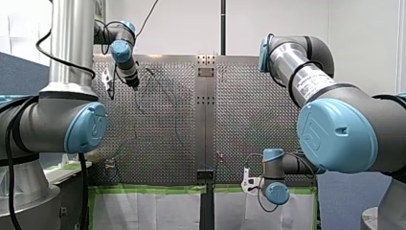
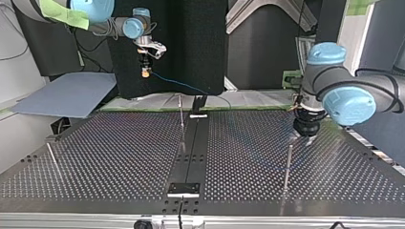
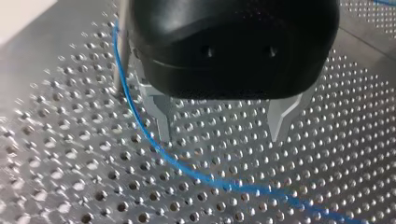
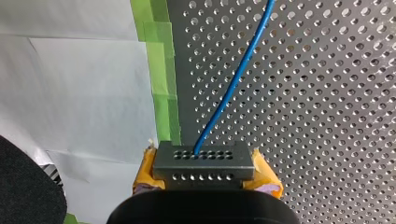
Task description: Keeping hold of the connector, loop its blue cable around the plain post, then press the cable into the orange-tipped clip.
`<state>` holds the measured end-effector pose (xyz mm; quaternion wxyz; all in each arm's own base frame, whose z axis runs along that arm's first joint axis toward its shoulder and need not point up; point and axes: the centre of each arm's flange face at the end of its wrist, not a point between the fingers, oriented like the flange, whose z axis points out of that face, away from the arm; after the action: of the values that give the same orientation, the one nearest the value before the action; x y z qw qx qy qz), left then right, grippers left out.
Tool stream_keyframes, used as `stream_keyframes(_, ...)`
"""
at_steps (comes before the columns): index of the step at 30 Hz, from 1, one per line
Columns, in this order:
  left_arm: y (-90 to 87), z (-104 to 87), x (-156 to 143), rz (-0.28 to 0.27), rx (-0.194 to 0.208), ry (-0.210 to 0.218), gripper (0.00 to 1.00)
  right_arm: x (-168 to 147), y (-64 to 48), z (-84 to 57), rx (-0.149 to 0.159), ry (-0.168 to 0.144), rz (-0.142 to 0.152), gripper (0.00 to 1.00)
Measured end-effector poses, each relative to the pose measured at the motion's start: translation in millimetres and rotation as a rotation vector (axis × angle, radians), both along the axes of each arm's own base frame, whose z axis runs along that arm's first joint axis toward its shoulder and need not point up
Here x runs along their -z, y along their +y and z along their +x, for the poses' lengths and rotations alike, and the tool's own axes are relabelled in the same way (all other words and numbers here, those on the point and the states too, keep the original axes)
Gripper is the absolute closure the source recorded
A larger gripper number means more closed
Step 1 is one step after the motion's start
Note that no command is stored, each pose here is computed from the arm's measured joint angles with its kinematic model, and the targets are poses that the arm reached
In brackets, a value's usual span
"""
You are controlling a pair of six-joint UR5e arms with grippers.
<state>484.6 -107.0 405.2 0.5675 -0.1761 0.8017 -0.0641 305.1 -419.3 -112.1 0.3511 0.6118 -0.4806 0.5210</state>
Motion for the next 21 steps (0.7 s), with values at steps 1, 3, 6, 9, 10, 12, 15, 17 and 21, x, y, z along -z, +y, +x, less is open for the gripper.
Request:
stream_keyframes(1,-0.4,-3.4,-3.3,-0.001,0.0,0.001,0.0,0.0,0.0,0.0,0.0,0.0,0.0,1.0)
stream_keyframes(3,-1.3,-10.9,-10.5,-0.001,0.001,0.003,0.0,0.0,0.0,0.0,0.0,0.0,0.0,1.0)
stream_keyframes(6,-1.7,-22.0,-22.1,0.01,0.005,0.004,0.0,0.0,0.0,0.0,0.0,0.0,0.0,1.0)
stream_keyframes(9,-1.2,-34.8,-35.0,0.032,0.013,0.007,0.0,0.0,0.0,0.0,0.0,0.001,0.0,1.0)
stream_keyframes(10,-1.2,-38.9,-38.9,0.04,0.017,0.008,0.0,0.0,0.1,0.1,0.0,0.001,0.0,1.0)
stream_keyframes(12,-1.1,-47.2,-47.7,0.058,0.025,0.004,0.0,0.0,0.3,0.4,-0.001,0.001,0.0,1.0)
stream_keyframes(15,-1.0,-56.6,-62.1,0.086,0.038,-0.02,0.0,-0.1,0.6,1.0,-0.002,0.0,-0.001,1.0)
stream_keyframes(17,-1.5,-61.7,-74.0,0.104,0.051,-0.047,0.0,-0.1,0.7,1.1,-0.003,0.0,-0.001,1.0)
stream_keyframes(21,-3.8,-70.6,-91.7,0.129,0.081,-0.088,0.0,-0.2,0.7,1.3,-0.003,-0.001,-0.002,1.0)
